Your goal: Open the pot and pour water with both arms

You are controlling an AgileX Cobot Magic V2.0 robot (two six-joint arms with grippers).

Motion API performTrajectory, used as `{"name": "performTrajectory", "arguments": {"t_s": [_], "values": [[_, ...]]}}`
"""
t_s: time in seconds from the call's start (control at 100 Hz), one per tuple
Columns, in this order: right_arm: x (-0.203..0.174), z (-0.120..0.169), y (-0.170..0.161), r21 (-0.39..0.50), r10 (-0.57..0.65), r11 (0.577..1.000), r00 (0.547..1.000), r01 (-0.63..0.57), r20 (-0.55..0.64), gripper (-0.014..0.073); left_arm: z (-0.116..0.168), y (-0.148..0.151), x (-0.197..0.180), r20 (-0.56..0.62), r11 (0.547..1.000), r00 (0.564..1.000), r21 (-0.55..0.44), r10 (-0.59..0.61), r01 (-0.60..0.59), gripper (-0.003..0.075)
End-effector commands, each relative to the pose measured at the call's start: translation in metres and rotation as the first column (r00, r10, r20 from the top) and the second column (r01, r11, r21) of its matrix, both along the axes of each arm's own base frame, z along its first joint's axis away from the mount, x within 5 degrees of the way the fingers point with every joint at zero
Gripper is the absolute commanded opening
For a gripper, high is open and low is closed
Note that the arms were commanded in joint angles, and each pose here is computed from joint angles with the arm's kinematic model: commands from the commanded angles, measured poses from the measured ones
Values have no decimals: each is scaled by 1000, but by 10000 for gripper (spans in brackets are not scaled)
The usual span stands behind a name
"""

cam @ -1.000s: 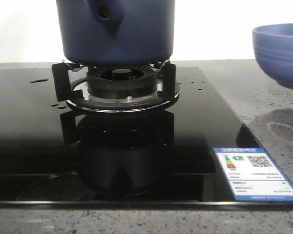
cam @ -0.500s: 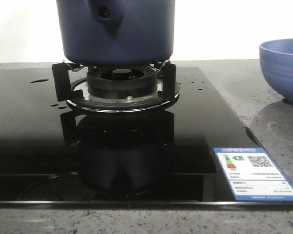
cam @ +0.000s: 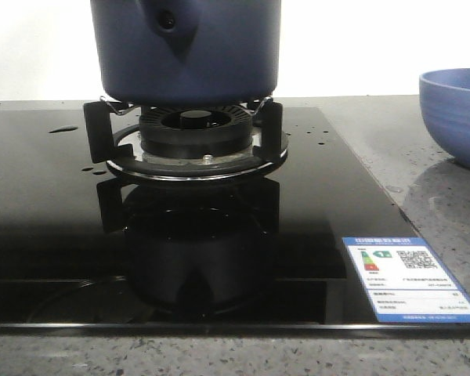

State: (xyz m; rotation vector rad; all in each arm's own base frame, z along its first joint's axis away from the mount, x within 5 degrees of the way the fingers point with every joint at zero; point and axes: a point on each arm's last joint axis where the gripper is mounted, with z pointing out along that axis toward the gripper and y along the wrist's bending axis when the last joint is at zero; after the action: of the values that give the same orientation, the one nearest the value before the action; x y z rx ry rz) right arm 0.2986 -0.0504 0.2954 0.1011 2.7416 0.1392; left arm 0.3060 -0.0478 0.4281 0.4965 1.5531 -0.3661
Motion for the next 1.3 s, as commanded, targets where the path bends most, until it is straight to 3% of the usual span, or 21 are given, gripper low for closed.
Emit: {"name": "performTrajectory", "arguments": {"t_s": [0.0,0.08,0.33,0.44,0.65,0.74,0.91,1.29], "values": [[-1,19,-1,-17,2,1000,996,-1,84,298,30,1,-15,84,998,996,-68,8,-3,367],[-1,26,0,-19,6,1000,995,-4,95,375,30,1,-15,84,998,996,-68,8,-3,367],[-18,97,9,3,21,1000,963,-22,270,372,29,-1,-16,83,998,996,-66,-13,19,367],[-35,130,21,49,41,996,902,-69,430,347,29,-1,-16,82,997,996,-65,-26,31,367],[-62,167,41,85,97,977,766,-194,636,166,30,-9,-21,80,989,990,-78,-118,124,367],[-71,175,46,75,126,969,735,-234,667,85,31,-14,-26,83,974,977,-101,-197,205,367],[-83,177,51,60,173,958,736,-279,655,-74,32,-31,-36,90,930,937,-124,-338,347,367],[-99,156,55,54,187,957,751,-284,633,-74,3,-88,-28,-11,858,862,-95,-507,504,367]]}}
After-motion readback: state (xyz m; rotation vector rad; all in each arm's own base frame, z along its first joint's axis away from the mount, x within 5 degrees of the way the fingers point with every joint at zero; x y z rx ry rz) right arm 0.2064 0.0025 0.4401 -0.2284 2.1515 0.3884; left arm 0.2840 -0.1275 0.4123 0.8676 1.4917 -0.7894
